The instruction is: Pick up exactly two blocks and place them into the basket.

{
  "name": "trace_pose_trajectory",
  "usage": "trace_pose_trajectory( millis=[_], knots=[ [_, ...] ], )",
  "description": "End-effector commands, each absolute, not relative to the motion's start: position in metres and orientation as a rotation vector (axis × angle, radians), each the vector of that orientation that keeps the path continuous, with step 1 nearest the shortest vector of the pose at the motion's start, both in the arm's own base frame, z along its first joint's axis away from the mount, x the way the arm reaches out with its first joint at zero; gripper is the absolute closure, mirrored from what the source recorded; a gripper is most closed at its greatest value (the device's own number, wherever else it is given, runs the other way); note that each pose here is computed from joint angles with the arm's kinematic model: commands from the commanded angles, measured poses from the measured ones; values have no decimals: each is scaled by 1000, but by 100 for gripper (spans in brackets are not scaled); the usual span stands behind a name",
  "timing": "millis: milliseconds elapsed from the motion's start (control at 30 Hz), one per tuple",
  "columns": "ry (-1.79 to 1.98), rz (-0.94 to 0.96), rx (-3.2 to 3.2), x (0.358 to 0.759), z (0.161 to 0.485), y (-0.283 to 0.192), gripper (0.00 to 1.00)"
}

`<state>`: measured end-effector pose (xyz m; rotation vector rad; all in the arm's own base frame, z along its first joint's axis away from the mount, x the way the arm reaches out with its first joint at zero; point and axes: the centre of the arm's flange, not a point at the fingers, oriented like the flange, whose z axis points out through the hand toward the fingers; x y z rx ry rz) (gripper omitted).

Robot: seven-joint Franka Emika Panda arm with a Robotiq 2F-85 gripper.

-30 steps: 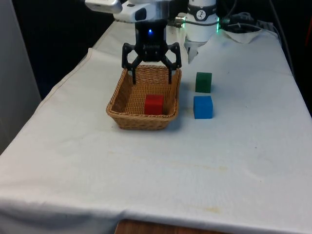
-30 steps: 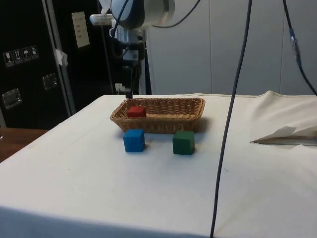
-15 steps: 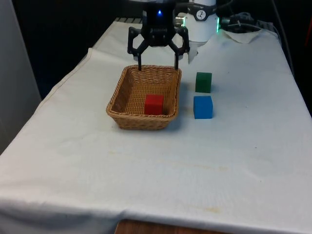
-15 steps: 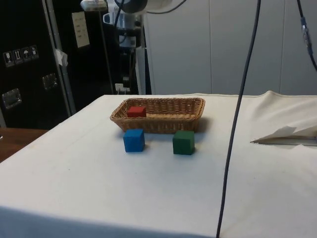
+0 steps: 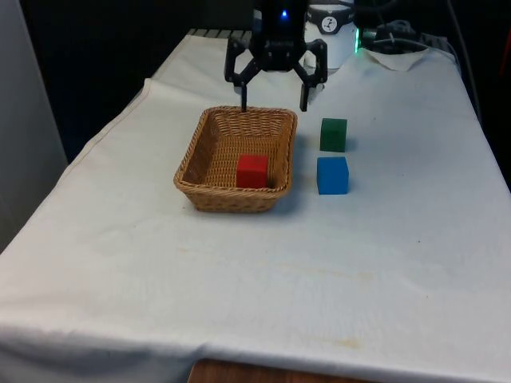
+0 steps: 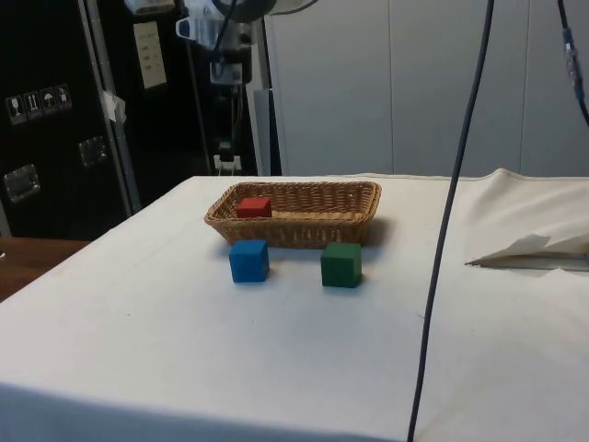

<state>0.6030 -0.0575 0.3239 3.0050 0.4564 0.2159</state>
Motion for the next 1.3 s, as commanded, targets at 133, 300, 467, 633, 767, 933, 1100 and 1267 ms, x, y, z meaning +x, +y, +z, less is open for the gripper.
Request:
trace_pose_trajectory(
  millis=[133,300,467,633,767,933,1100,1267],
  knots=[
    [458,193,2979,606,322,-44,0],
    [443,179,2962,606,322,-37,0],
    [414,164,2968,606,322,-34,0],
    [383,144,2980,605,321,-32,0],
    [348,119,2993,605,321,-29,0],
    [308,92,3005,604,319,-26,0],
    [268,65,3015,603,318,-23,0],
    [228,41,3024,602,317,-21,0]
  ],
)
